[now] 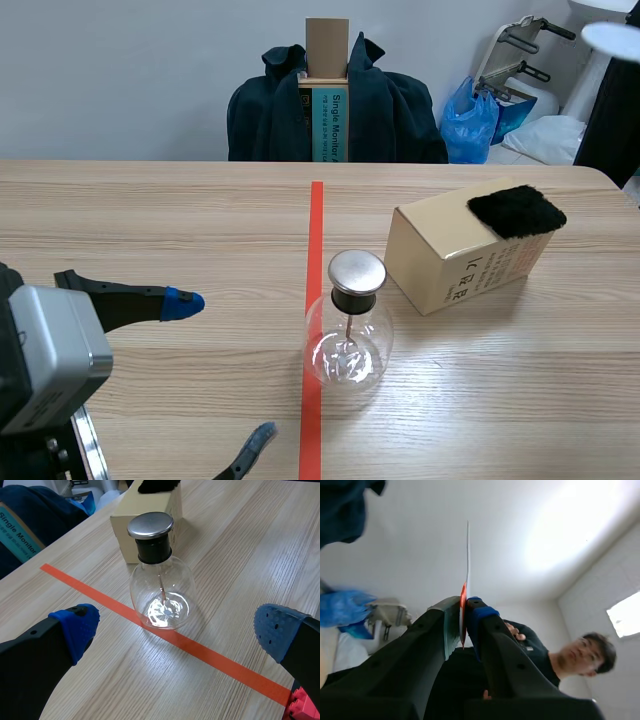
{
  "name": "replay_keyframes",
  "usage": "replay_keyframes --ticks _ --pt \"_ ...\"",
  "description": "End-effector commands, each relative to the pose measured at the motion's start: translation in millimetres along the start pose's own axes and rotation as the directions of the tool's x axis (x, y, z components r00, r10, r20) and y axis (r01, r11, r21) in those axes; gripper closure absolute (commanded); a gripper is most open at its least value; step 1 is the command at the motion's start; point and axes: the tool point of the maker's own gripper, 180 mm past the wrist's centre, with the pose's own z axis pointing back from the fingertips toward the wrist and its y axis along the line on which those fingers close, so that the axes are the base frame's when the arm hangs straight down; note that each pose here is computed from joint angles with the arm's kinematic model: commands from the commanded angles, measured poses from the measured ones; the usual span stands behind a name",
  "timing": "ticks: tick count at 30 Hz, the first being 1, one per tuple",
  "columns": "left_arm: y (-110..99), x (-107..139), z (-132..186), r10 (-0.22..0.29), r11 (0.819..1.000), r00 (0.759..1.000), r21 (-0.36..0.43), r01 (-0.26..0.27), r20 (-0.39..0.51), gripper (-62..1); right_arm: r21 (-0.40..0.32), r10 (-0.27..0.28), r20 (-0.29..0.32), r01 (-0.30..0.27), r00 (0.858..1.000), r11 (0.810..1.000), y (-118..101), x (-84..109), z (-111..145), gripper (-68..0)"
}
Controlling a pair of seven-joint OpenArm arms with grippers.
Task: Do the electroscope experiment.
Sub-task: 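Rub the plate on the fur, then bring the plate to the electroscope and point at the metal foil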
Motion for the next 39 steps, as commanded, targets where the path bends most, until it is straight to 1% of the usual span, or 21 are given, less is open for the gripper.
replay_keyframes --ticks 1,4,6,7,8,9,11,13,15,16,20,25,27,29,31,35,37,39 --pt "1 6 -1 0.007 1.000 1.000 0.005 -0.007 0.024 -62.3 -0.073 0.008 0.006 -0.007 1.000 0.997 -26 -3.6 -6 -0.8" --pt "1 5 -1 0.007 1.000 1.000 0.005 -0.007 0.020 -62.3 -0.163 -0.026 0.005 0.026 1.000 0.986 -51 -4.2 -9 -0.8" --pt "1 2 -1 0.007 1.000 1.000 0.004 -0.007 0.006 -62.3 -0.208 -0.033 0.006 0.033 0.999 0.978 -65 -4.3 -10 -0.8" --pt "1 0 -2 0.006 1.000 1.000 0.004 -0.006 -0.008 -62.3 -0.233 -0.041 0.006 0.041 0.999 0.972 -72 -4.4 -10 -0.8" --pt "1 -3 -2 0.005 1.000 1.000 0.000 -0.005 -0.023 -60.8 -0.264 -0.048 0.005 0.048 0.999 0.963 -80 -4.7 -10 -0.8" --pt "1 -7 -3 0.004 1.000 0.999 -0.010 -0.004 -0.042 -52.3 -0.295 -0.052 0.003 0.051 0.999 0.954 -87 -4.8 -9 -0.8" --pt "2 -18 -7 -0.002 0.999 0.997 -0.039 -0.001 -0.081 -32.8 -0.342 -0.055 0.007 0.054 0.998 0.938 -100 -3.0 -9 -0.8" --pt "4 -28 -12 0.005 0.998 0.995 -0.067 -0.011 -0.095 -16.7 -0.379 -0.059 0.011 0.059 0.998 0.924 -110 -1.7 -8 -0.8" --pt "9 -38 -19 0.015 0.997 0.994 -0.080 -0.023 -0.106 -5.9 -0.415 -0.048 0.010 0.047 0.999 0.909 -119 -0.2 -7 -0.8" --pt "12 -43 -23 0.022 0.996 0.994 -0.082 -0.031 -0.110 -2.4 -0.426 -0.045 0.011 0.045 0.999 0.904 -121 0.4 -7 -0.8" --pt "18 -56 -41 0.052 0.994 0.995 -0.094 -0.060 -0.088 -2.7 -0.431 -0.044 0.016 0.047 0.999 0.901 -123 2.7 -6 -0.8" --pt "26 -68 -62 0.080 0.992 0.994 -0.089 -0.086 -0.069 -2.7 -0.446 -0.079 0.012 0.076 0.997 0.892 -116 6.6 -5 -0.8" --pt "27 -70 -67 0.089 0.991 0.994 -0.091 -0.094 -0.062 -2.7 -0.453 -0.082 0.018 0.081 0.996 0.888 -114 10.7 -5 -0.8" --pt "26 -71 -73 0.111 0.989 0.993 -0.091 -0.115 -0.052 -2.7 -0.462 -0.071 0.027 0.075 0.997 0.883 -112 16.6 -5 -0.8" --pt "24 -69 -78 0.128 0.987 0.991 -0.094 -0.131 -0.037 -2.7 -0.455 -0.060 0.042 0.073 0.997 0.888 -107 24.0 -6 -0.8" --pt "18 -69 -85 0.138 0.984 0.990 -0.111 -0.141 -0.031 -2.7 -0.423 -0.043 0.056 0.063 0.997 0.904 -93 35.9 -10 -0.8" --pt "15 -69 -87 0.142 0.983 0.990 -0.117 -0.144 -0.025 -2.7 -0.406 -0.047 0.068 0.070 0.997 0.911 -86 43.0 -13 -0.8" --pt "14 -67 -88 0.150 0.982 0.989 -0.116 -0.151 -0.016 -2.7 -0.378 -0.047 0.087 0.077 0.995 0.923 -75 53.2 -16 -0.8"
